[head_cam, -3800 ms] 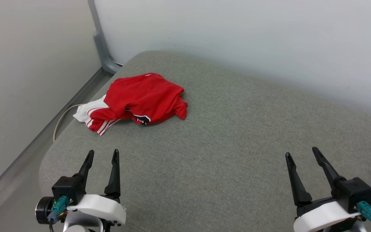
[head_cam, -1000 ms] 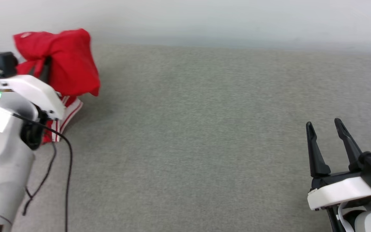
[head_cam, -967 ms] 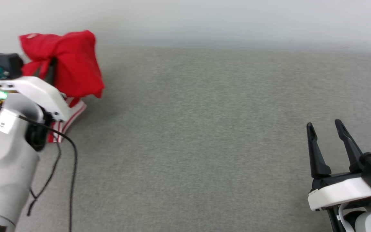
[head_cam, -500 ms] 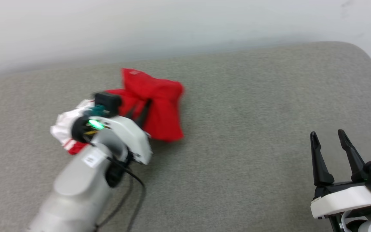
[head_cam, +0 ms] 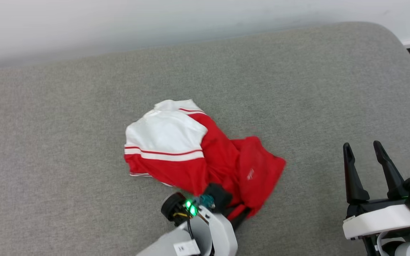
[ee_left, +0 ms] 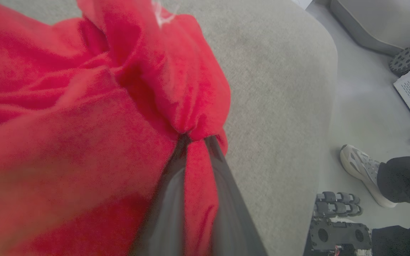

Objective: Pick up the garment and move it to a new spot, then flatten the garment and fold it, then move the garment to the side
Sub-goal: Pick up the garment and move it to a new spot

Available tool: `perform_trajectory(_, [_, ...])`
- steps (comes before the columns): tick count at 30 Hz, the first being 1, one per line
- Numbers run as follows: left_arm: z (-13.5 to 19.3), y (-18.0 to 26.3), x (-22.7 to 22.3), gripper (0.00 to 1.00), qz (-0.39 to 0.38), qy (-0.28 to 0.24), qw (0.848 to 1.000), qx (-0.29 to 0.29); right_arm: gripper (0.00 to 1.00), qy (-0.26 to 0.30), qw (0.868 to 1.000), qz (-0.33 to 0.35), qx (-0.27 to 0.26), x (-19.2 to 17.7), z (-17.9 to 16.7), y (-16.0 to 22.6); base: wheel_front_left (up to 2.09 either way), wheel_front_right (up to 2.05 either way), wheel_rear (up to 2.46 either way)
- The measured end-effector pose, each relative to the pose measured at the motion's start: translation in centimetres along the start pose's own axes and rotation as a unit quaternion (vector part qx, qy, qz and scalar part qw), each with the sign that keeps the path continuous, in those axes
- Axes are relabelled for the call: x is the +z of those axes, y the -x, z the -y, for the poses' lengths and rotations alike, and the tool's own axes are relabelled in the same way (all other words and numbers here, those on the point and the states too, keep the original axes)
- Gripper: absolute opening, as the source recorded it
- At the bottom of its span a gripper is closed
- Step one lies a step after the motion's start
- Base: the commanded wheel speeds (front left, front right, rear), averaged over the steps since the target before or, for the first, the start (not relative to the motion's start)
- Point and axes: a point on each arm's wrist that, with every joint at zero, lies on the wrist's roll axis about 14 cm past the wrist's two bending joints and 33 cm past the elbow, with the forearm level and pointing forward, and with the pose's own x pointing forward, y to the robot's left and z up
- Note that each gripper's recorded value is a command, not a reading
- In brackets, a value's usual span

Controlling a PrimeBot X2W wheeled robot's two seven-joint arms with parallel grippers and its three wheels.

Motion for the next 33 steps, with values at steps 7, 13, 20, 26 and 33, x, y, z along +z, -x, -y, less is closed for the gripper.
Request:
perform_trajectory(7, [0.7, 0.9, 0.8, 1.0, 0.054, -0.017, 0.998, -0.005, 1.0, -0.004, 1.0, -0.003, 0.021, -0.6, -1.4, -1.3, 0.0, 0.0, 0.0])
perform_trajectory(13, [-0.8, 2.9, 7.0, 1.0, 0.176, -0.036, 0.982, 0.051, 1.0, -0.004, 0.999, 0.006, 0.038, 0.2, -2.5, -1.3, 0.0, 0.0, 0.0])
perform_trajectory(20, [-3.9, 7.2, 10.9, 1.0, 0.257, -0.019, 0.956, 0.142, 1.0, -0.006, 0.998, 0.007, 0.063, 0.8, -4.2, -1.2, 0.0, 0.0, 0.0])
perform_trajectory(26, [-7.2, 11.8, 12.3, 1.0, 0.302, -0.018, 0.925, 0.231, 1.0, -0.008, 0.997, 0.006, 0.075, 0.9, -5.0, -1.0, 0.0, 0.0, 0.0])
perform_trajectory(33, [-11.0, 17.5, 11.1, 1.0, 0.313, -0.015, 0.888, 0.336, 1.0, -0.009, 0.996, -0.002, 0.085, 0.8, -5.5, -0.3, 0.0, 0.0, 0.0])
